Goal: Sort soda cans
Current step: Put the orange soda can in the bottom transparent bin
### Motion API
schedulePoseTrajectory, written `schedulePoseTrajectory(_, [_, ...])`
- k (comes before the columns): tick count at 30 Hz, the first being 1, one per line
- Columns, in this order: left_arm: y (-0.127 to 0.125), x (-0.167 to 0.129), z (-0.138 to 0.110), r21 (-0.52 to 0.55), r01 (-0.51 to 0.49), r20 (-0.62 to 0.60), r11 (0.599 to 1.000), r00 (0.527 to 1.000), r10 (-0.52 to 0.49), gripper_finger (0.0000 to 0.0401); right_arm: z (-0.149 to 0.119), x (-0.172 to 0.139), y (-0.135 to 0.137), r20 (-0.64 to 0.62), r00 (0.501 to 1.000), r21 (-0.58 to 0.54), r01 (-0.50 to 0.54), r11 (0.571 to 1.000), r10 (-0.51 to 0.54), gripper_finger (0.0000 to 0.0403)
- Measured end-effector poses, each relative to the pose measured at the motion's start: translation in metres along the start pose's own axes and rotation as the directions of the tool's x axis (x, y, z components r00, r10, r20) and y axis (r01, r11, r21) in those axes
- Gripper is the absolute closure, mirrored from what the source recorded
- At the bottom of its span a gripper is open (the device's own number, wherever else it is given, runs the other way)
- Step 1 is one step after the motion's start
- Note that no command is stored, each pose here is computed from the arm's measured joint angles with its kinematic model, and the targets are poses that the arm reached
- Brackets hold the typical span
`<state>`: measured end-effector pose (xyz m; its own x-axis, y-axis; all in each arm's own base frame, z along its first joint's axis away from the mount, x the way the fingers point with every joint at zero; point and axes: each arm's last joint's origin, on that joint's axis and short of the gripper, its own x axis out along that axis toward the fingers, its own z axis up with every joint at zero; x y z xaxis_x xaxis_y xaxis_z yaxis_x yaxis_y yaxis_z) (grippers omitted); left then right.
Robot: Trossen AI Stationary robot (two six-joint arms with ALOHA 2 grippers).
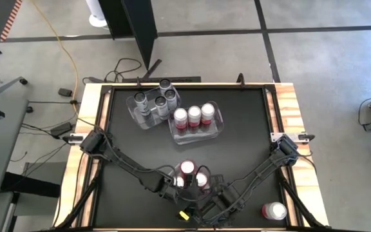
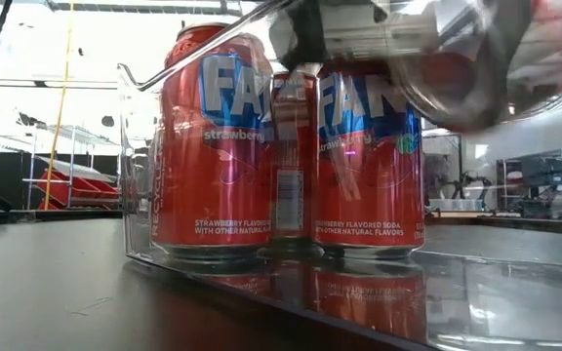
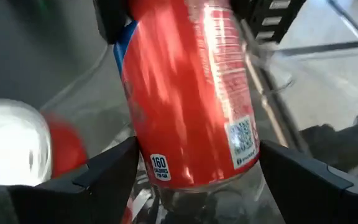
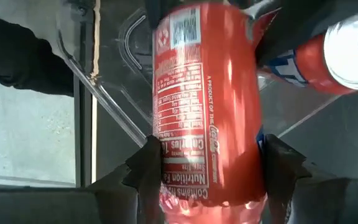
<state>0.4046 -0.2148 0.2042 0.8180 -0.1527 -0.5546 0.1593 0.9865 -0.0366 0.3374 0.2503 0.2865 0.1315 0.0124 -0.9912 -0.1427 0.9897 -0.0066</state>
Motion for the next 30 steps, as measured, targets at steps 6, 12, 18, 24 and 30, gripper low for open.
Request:
schedulePoseTrajectory(6, [0.001,0.007,-0.005,-0.013,-0.010,-0.003,1.000,1.000,0.010,0.0081,0.001,-0.001,-0.002,0.010,1.000,-0.021,0.004,1.000,-0.003,0.0246])
schedulePoseTrajectory(12, [0.001,0.007,-0.003,-0.013,-0.016,0.016,1.000,1.000,0.016,0.0081,0.000,-0.001,-0.001,0.000,1.000,-0.026,0.006,1.000,-0.006,0.0300])
schedulePoseTrajectory(18, [0.001,0.007,-0.004,-0.011,-0.033,0.013,0.999,0.999,0.033,0.0081,0.001,-0.001,0.001,0.014,1.000,-0.026,-0.001,1.000,0.002,0.0326])
schedulePoseTrajectory(24, [0.001,0.012,-0.006,-0.006,-0.049,0.023,0.999,0.999,0.049,0.0081,0.001,-0.001,0.001,0.019,1.000,-0.025,-0.004,1.000,0.005,0.0327])
schedulePoseTrajectory(30, [0.000,0.021,-0.013,-0.002,-0.093,0.031,0.996,0.995,0.093,0.0086,0.002,-0.001,0.001,0.022,1.000,-0.024,-0.006,1.000,0.006,0.0327])
